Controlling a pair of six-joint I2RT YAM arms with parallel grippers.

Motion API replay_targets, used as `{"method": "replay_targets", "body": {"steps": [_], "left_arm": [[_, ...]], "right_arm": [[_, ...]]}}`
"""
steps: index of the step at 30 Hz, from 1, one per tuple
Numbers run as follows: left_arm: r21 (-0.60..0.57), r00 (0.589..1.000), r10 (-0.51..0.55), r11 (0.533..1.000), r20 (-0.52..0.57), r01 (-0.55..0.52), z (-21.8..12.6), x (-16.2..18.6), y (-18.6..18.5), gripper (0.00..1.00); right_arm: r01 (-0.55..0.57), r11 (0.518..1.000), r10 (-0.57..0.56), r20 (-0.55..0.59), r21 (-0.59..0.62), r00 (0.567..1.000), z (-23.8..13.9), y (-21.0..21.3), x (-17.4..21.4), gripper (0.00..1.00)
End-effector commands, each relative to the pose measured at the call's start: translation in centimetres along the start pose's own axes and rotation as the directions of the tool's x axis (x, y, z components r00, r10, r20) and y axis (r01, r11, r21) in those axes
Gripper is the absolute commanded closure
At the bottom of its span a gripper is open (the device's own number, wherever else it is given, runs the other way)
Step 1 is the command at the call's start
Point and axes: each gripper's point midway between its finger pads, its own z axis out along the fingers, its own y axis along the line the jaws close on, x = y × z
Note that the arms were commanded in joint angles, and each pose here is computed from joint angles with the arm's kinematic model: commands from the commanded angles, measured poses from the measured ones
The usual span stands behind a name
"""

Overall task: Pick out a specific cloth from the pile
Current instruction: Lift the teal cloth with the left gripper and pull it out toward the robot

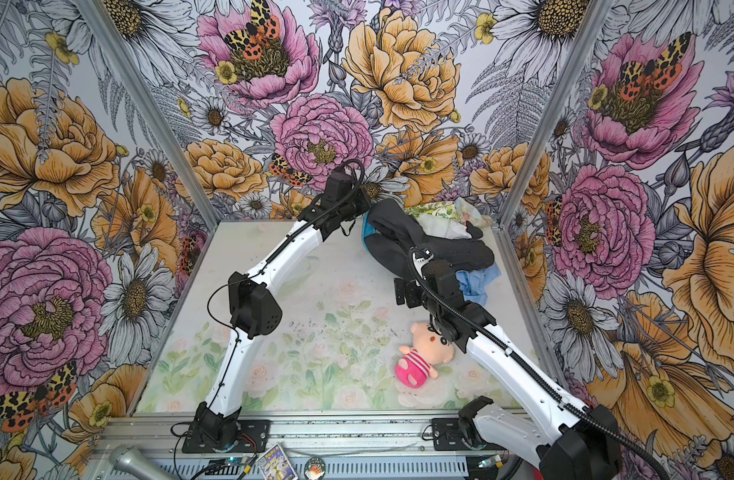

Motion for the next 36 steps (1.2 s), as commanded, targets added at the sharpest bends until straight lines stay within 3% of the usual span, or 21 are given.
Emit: {"method": "replay_targets", "body": {"steps": [1, 14, 23, 30, 36], "left_arm": [[0.152, 0.991, 0.035, 0.987, 0.132, -0.055, -5.0, -5.7, -6.3, 1.00], [0.315, 0.980, 0.026, 0.945, 0.198, -0.089, -10.0, -8.2, -12.5, 1.00], [0.386, 0.960, 0.044, 0.910, 0.277, -0.153, -15.8, -10.8, -16.3, 1.00], [0.411, 0.935, 0.061, 0.887, 0.348, -0.211, -20.6, -13.0, -18.1, 1.00], [0.433, 0.919, 0.047, 0.871, 0.392, -0.230, -24.1, -15.0, -18.9, 1.00]], "right_arm": [[-0.033, 0.999, 0.032, 0.067, 0.022, 0.997, -1.1, -0.7, -1.8, 0.02], [-0.040, 0.999, 0.037, 0.124, 0.017, 0.992, -1.8, -1.0, -3.9, 0.02], [-0.049, 0.997, 0.059, 0.189, -0.058, 0.980, -1.1, 0.6, -7.3, 0.02], [-0.019, 0.990, 0.056, 0.271, -0.138, 0.961, -0.6, 2.6, -10.6, 0.02], [0.057, 0.959, 0.056, 0.380, -0.278, 0.923, 0.2, 6.6, -13.7, 0.02]]}}
